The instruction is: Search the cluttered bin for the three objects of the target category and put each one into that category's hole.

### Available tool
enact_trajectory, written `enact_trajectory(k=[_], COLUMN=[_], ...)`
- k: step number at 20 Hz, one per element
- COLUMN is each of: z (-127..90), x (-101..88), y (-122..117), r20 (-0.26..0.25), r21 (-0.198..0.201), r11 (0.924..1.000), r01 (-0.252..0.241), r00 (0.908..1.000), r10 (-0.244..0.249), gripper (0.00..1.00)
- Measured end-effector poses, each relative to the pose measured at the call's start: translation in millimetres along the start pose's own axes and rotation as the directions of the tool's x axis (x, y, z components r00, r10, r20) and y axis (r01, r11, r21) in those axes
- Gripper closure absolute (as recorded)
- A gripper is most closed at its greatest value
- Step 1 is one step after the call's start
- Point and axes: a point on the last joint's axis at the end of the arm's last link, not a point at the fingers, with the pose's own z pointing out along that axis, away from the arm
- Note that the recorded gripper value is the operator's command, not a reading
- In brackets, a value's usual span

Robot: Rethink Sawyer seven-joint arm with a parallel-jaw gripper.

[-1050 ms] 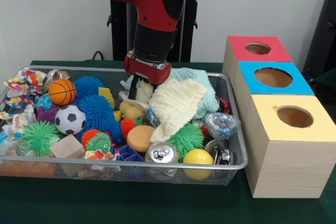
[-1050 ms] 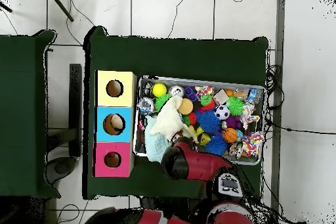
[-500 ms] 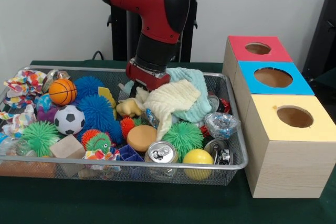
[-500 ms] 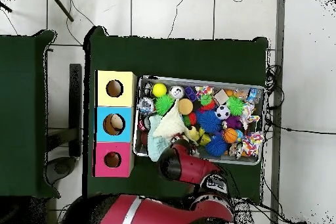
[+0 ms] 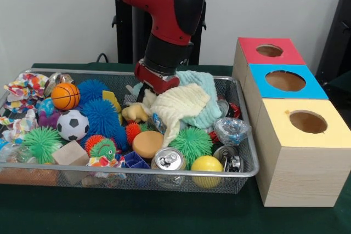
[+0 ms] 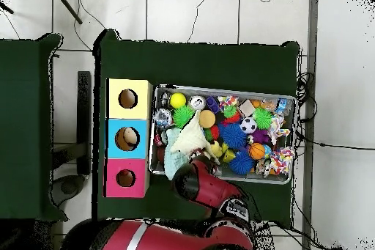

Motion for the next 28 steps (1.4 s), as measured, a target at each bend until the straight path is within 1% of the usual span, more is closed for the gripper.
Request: enact_trajectory(k=[3,8,12,13,16,17,19,20,22,23,24,25,26,27,28], z=[-2.0,-4.6,-0.9,2.6,6.5,8.4,10.5,12.2,12.4,12.5,12.4,12.4,11.5,10.7,10.3], x=[1.4,6.9,9.1,7.8,5.5,4.8,3.6,1.7,1.2,0.9,1.3,2.6,4.7,6.8,7.4], y=[0.3,7.1,7.1,4.8,3.2,2.5,1.1,-2.4,-3.9,-5.1,-5.2,-4.2,-2.4,-0.6,0.0], r20=[-0.003,-0.007,-0.008,0.004,0.023,0.031,0.035,0.041,0.047,0.056,0.063,0.073,0.089,0.104,0.107], r21=[0.009,0.022,0.010,-0.006,-0.032,-0.048,-0.064,-0.087,-0.100,-0.111,-0.116,-0.122,-0.128,-0.134,-0.136], r11=[0.9996,0.9966,0.9917,0.9866,0.9779,0.9708,0.9610,0.9418,0.9325,0.9240,0.9217,0.9218,0.9263,0.9306,0.9318], r01=[-0.026,-0.080,-0.128,-0.163,-0.206,-0.235,-0.269,-0.325,-0.347,-0.366,-0.370,-0.368,-0.354,-0.341,-0.337], r00=[0.9997,0.9968,0.9917,0.9866,0.9780,0.9711,0.9617,0.9435,0.9345,0.9260,0.9233,0.9229,0.9262,0.9291,0.9300], r10=[0.026,0.080,0.128,0.163,0.207,0.237,0.272,0.329,0.353,0.373,0.379,0.378,0.367,0.355,0.352], gripper=[0.00,0.00,0.00,0.00,0.00,0.00,0.00,0.00,0.00,0.00,0.00,0.00,0.00,1.00,1.00])
